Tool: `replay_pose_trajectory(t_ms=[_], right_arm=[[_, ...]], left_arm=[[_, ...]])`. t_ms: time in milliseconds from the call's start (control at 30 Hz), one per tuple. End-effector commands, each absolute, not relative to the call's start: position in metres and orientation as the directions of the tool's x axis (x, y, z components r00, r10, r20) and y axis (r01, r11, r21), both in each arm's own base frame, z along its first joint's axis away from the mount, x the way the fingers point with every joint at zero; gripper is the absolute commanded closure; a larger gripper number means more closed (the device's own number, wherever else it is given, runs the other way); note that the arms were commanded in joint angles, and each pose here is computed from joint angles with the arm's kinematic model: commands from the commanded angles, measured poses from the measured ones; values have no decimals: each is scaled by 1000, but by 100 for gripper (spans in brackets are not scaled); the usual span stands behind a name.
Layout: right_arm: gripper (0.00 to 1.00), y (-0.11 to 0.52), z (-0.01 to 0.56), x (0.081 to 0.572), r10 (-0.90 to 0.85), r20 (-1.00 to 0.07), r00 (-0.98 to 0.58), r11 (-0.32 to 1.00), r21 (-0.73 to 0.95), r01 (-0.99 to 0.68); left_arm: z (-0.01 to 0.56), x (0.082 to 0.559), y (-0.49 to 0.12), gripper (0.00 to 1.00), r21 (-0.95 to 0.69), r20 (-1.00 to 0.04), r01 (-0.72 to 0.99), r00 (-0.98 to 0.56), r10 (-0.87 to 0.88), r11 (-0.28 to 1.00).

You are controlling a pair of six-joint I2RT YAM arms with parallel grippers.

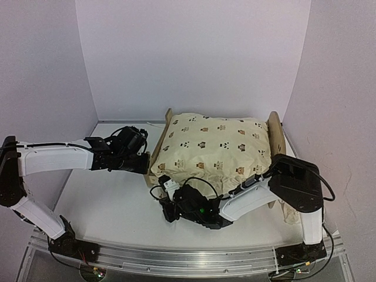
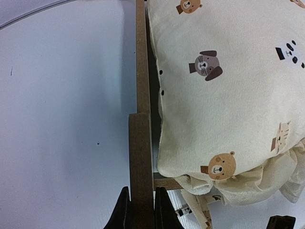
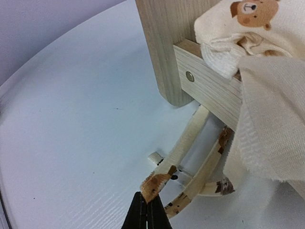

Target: Set up the pet bed

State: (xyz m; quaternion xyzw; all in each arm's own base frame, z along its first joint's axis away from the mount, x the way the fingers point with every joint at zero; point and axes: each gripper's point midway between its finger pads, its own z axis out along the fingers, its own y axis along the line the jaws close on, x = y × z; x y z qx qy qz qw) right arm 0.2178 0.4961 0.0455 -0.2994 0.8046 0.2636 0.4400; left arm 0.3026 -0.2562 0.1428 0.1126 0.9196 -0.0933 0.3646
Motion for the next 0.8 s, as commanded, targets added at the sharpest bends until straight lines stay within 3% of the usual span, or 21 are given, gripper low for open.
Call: replay_pose_trajectory(t_ms=[0, 167, 267, 367, 567, 767], right_arm=[[100, 487, 58, 198, -293, -807, -512, 690, 192, -698], [88, 483, 58, 195, -338, -773, -537, 695, 179, -696], [80, 485, 62, 193, -348, -761, -548, 692, 186, -697], [66, 489, 73, 187, -363, -748, -556, 669, 206, -714], [57, 470, 104, 188, -384, -748, -541, 678, 170, -715], [55, 435, 101, 216, -308, -677, -668, 757, 251, -604]], left_arm=[[170, 314, -258, 95, -90, -775, 283, -622, 111, 955], [164, 308, -256, 80, -94, -755, 285, -645, 118, 954], [164, 303, -255, 61, -100, -741, 292, -660, 125, 951], [170, 297, -253, 50, -109, -733, 305, -668, 131, 946], [178, 277, -246, 47, -131, -698, 344, -698, 160, 930], [173, 246, -237, 49, -161, -661, 393, -725, 196, 905]])
